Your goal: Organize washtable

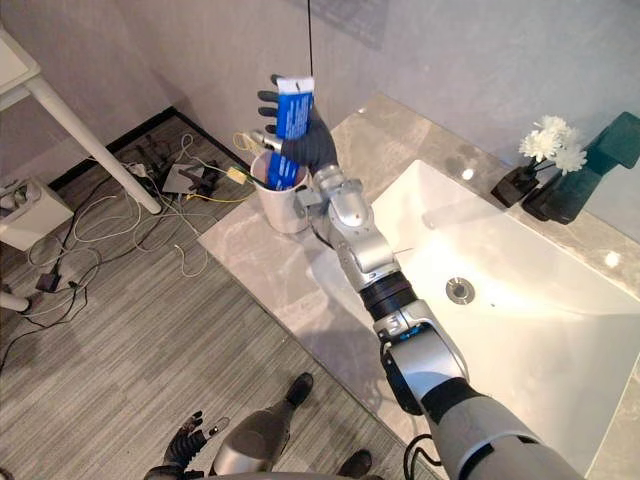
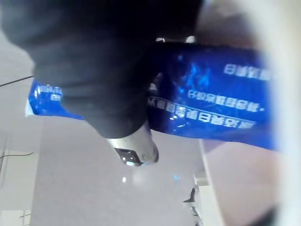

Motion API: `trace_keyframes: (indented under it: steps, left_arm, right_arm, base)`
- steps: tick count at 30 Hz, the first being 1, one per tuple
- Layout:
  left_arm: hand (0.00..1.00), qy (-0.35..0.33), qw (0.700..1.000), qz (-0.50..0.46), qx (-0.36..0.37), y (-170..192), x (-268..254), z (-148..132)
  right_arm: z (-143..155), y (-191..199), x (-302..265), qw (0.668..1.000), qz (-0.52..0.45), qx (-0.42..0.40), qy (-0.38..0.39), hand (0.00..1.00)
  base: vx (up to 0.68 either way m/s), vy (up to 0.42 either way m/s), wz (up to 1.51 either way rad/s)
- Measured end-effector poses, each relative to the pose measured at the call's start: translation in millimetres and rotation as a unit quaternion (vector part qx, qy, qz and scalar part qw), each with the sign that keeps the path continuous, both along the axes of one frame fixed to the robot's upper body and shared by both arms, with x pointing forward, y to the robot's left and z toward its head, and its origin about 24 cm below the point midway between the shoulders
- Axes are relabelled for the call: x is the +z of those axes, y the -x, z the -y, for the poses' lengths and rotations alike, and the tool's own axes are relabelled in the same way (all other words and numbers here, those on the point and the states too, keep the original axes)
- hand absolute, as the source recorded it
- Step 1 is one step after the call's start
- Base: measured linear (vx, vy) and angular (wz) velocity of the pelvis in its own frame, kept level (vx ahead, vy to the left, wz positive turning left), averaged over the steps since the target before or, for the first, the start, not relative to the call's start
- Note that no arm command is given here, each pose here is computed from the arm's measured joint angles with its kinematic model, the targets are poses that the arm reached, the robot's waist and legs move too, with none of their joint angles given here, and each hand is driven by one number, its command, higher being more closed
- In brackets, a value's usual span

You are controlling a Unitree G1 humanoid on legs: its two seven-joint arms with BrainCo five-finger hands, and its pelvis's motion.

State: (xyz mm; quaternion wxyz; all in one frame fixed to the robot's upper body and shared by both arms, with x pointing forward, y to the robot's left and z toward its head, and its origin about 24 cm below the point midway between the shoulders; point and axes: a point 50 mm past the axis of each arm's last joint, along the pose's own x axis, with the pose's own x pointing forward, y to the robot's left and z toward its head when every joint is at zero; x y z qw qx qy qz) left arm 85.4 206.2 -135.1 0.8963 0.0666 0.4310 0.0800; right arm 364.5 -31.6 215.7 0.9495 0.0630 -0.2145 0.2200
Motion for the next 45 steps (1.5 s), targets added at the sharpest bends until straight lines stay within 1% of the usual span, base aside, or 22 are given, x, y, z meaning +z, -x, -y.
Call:
trace_keyframes:
  steps: [12,15,25,27,33,37,39,41,45]
  left_arm:
    - [0.0,-0.007,1.0,-0.009,0.0,6,0,-5]
    - [0.0,-0.009,1.0,-0.014,0.001,10,-1,-7]
    - [0.0,-0.005,0.999,-0.046,0.005,22,-7,-7]
    - [0.0,-0.002,0.999,-0.049,0.004,23,-8,-7]
    - [0.0,0.0,0.998,-0.06,0.005,27,-10,-7]
    - [0.0,0.001,0.998,-0.065,0.007,29,-11,-8]
    - [0.0,0.004,0.997,-0.073,0.028,34,-13,-9]
    - [0.0,0.005,0.996,-0.076,0.045,37,-14,-10]
    - [0.0,0.006,0.994,-0.087,0.063,46,-15,-10]
  right_arm:
    - [2,10,-9,1.0,0.0,0.01,-0.018,0.0]
    - [3,17,-6,0.999,0.014,0.021,-0.025,0.0]
    - [28,30,-15,0.997,0.019,0.011,-0.068,0.0]
    - [37,32,-18,0.997,0.021,0.0,-0.073,0.0]
    - [45,41,-23,0.997,0.026,-0.001,-0.078,0.0]
    - [78,59,-15,0.993,0.076,-0.049,-0.078,0.0]
    - [102,72,-8,0.986,0.109,-0.093,-0.083,0.0]
    - [129,86,-1,0.975,0.145,-0.141,-0.091,0.0]
    - [185,120,16,0.936,0.221,-0.257,-0.094,0.0]
  base:
    - [0.0,-0.004,-0.02]
    - [-0.02,-0.003,-0.05]
    - [-0.01,-0.006,-0.03]
    - [-0.01,-0.012,-0.02]
    - [-0.01,-0.009,-0.02]
    - [-0.01,-0.019,-0.05]
    - [-0.02,-0.008,-0.15]
    - [-0.01,0.006,-0.2]
    - [-0.02,0.022,-0.23]
